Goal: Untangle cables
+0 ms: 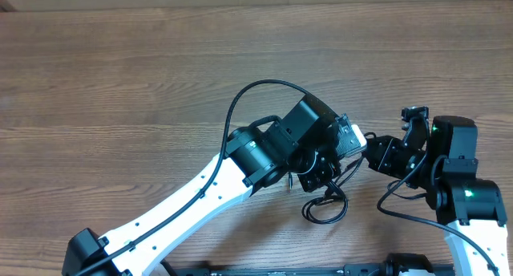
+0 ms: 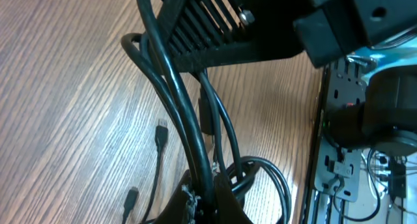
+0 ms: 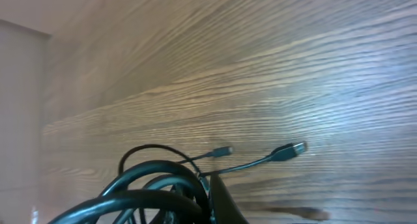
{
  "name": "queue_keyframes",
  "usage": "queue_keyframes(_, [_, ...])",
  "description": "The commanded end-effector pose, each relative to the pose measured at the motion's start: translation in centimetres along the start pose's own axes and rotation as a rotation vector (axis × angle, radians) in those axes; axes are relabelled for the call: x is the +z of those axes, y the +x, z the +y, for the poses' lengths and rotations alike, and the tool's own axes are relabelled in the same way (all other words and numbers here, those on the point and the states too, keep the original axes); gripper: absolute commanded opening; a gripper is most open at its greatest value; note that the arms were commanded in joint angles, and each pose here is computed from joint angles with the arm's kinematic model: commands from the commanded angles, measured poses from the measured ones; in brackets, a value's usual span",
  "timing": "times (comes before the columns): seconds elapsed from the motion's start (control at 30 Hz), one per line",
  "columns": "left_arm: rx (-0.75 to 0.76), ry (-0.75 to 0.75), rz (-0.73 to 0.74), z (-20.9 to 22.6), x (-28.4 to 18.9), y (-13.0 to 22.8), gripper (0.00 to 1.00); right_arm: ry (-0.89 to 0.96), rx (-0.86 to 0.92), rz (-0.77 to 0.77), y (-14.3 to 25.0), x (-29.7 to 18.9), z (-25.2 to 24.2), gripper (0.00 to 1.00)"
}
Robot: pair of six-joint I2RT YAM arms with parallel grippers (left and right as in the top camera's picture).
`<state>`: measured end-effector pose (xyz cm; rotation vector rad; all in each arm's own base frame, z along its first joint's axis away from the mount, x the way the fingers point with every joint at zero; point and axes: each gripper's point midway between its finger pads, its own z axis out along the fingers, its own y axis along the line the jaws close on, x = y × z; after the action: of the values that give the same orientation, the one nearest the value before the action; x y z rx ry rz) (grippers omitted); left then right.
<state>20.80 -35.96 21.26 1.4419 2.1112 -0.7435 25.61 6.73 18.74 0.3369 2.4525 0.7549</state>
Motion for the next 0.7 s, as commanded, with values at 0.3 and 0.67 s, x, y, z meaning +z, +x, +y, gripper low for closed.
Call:
queue_keyframes(0.3, [0.131, 0.256, 0.034, -5.2, -1.2, 1.6, 0.04, 0.38, 0.079, -0.185, -3.3, -1.8, -6.8, 0.11])
queue_keyframes(0.67, [0.142, 0.254, 0.006, -5.1, -1.1, 0.9, 0.04, 0.39, 0.133, -0.192, -3.1, -1.9, -7.1, 0.39])
